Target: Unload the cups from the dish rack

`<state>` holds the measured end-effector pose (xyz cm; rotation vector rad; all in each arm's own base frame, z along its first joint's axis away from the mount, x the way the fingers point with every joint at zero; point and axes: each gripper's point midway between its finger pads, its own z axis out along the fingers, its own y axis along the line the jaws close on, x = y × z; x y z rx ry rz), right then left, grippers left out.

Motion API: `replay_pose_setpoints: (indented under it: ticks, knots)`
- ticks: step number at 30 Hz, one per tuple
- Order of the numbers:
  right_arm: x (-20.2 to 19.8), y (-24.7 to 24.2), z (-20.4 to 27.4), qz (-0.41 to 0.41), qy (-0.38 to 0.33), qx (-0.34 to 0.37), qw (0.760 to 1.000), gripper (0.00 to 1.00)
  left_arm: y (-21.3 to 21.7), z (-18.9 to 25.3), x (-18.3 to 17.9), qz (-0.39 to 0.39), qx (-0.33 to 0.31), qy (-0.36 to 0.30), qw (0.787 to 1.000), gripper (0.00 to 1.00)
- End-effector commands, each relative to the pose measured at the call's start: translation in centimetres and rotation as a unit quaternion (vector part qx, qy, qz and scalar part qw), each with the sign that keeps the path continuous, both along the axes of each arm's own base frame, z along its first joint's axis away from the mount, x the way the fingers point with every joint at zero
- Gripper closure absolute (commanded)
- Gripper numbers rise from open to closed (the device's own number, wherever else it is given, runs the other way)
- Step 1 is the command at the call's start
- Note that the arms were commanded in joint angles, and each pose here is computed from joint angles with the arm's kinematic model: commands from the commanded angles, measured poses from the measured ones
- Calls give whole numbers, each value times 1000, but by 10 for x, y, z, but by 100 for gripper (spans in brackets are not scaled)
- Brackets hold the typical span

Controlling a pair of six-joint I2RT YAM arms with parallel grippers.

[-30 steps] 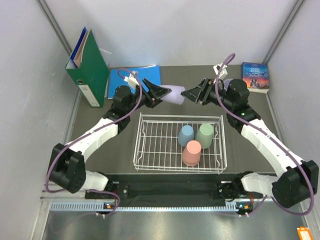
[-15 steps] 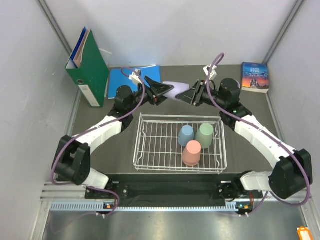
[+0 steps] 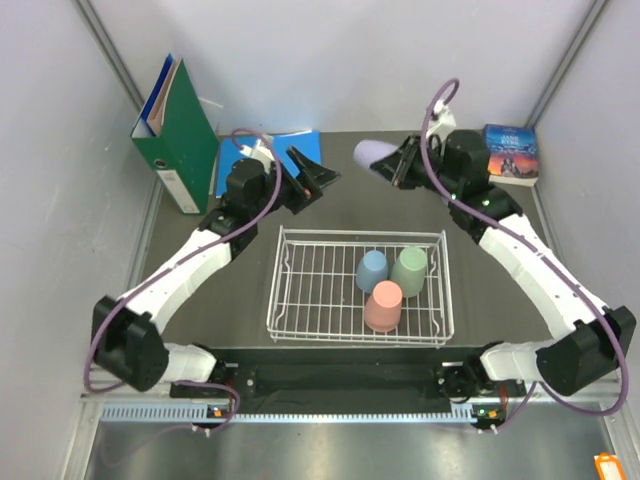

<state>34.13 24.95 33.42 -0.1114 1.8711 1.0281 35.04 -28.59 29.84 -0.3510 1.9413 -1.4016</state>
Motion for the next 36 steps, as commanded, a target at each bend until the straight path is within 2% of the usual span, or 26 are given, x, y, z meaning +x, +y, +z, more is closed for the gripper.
replay_pose_setpoints:
  ticks: [1, 2, 3, 4, 5, 6, 7, 8, 12, 13, 18, 22, 36]
  knots:
    - [46, -75, 52, -211, -34, -98, 972, 100, 55, 4, 1, 106, 125, -20, 986, 1]
    - [56, -87, 16, -239, 27, -155, 958, 100, 61, -8, -1, 116, 147, -1, 982, 1]
    - [63, -102, 7, -271, 54, -187, 943, 100, 65, -11, -1, 121, 161, 9, 979, 1]
    - [74, -126, 39, -341, 41, -194, 919, 100, 67, -16, -1, 121, 175, 18, 977, 1]
    - [80, -135, -7, -353, 111, -268, 890, 100, 69, -22, -2, 121, 188, 28, 974, 1]
    - [85, -143, -10, -378, 128, -278, 873, 100, 70, -31, -5, 114, 206, 48, 971, 1]
    - [93, -152, 13, -407, 117, -268, 865, 100, 71, -34, -6, 110, 215, 53, 969, 1]
    - [100, -153, -13, -402, 151, -299, 852, 100, 72, -37, -7, 108, 223, 59, 967, 1]
    - [125, -178, -25, -411, 175, -256, 857, 100, 82, -43, -5, 124, 256, 66, 957, 1]
    - [125, -179, -44, -399, 197, -252, 859, 100, 85, -46, -7, 123, 265, 70, 954, 1]
    - [134, -211, -68, -412, 228, -244, 848, 100, 87, -59, -8, 117, 286, 89, 947, 1]
    - [139, -211, -79, -399, 231, -238, 855, 100, 84, -69, -8, 109, 288, 101, 946, 1]
    - [167, -216, -128, -381, 267, -245, 851, 100, 77, -92, 0, 102, 299, 120, 941, 1]
